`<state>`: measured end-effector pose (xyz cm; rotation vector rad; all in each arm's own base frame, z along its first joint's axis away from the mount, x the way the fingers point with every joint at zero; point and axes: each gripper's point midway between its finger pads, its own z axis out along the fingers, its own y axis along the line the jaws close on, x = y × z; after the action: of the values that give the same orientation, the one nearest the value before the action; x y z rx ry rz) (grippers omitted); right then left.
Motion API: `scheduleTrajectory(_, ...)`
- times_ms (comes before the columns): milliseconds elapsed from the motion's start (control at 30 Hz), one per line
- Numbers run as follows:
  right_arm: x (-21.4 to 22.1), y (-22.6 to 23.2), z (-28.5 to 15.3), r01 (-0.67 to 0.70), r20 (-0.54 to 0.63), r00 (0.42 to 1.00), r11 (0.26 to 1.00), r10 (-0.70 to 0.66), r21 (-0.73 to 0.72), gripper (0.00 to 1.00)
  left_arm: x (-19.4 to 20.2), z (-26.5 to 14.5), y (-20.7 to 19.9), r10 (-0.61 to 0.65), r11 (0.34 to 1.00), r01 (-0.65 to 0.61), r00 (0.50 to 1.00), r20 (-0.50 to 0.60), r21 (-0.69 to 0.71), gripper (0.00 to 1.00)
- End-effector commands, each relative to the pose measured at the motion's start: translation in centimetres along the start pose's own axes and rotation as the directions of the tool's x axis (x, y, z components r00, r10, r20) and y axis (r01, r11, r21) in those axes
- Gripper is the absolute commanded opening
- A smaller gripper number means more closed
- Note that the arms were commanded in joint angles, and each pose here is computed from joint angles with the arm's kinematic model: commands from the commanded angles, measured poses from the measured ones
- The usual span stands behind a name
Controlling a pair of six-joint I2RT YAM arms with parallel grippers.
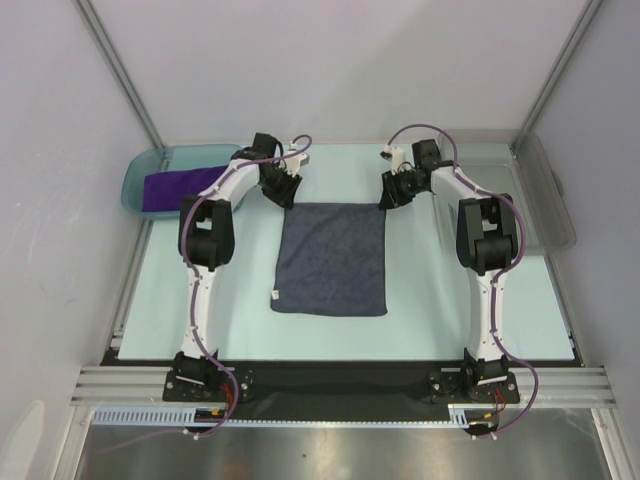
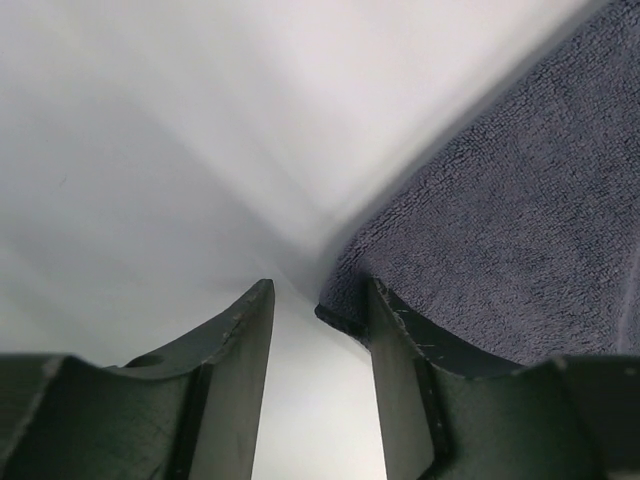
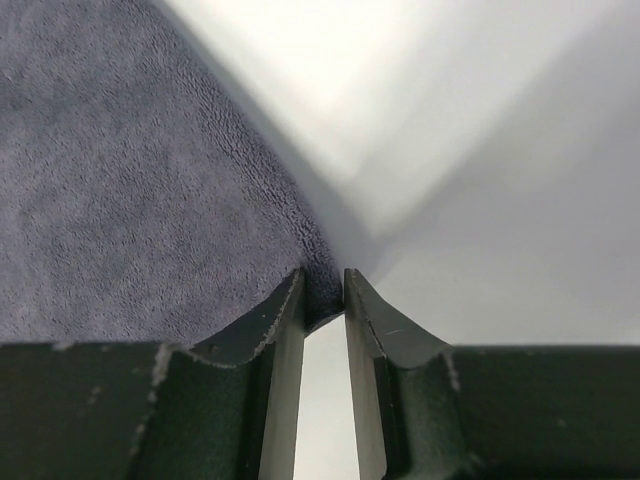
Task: Fold and stack the towels
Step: Fold the towel
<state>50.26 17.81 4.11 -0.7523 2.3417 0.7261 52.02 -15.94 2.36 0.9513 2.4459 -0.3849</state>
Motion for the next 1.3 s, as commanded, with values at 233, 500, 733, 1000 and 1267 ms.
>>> scheduleTrajectory(233, -1.6, -0.7, -0.2, 0.031, 0.039, 0.999, 0.999, -0.03, -0.019, 0.11, -1.7, -0.2, -0.3, 0.034, 0.998, -0.036, 0.998, 0.043, 0.057, 0.0)
scheduleTrajectory(500, -1.5, -1.0, -0.4, 0.019, 0.046, 0.999, 0.999, -0.018, -0.04, 0.0, -3.4, -1.7, -0.4, 0.003, 0.994, -0.015, 0.994, 0.11, 0.106, 0.0)
scheduleTrajectory(733, -3.3, -1.3, -2.6, 0.041, 0.098, 0.994, 0.999, -0.039, -0.014, 0.0, -5.3, -5.3, 0.0, 0.01, 0.998, -0.02, 0.987, 0.159, 0.058, 0.0)
scheduleTrajectory(1000, -8.6, 0.1, -8.7, 0.117, 0.23, 0.965, 0.991, -0.129, 0.067, 0.0, -10.4, -13.8, -0.3, 0.067, 0.997, -0.053, 0.946, 0.316, -0.051, 0.0)
scheduleTrajectory(1267, -14.7, 5.5, -19.0, 0.237, 0.403, 0.863, 0.949, -0.304, 0.209, 0.0, -13.9, -25.0, -3.4, 0.134, 0.987, -0.077, 0.87, 0.474, -0.138, 0.0)
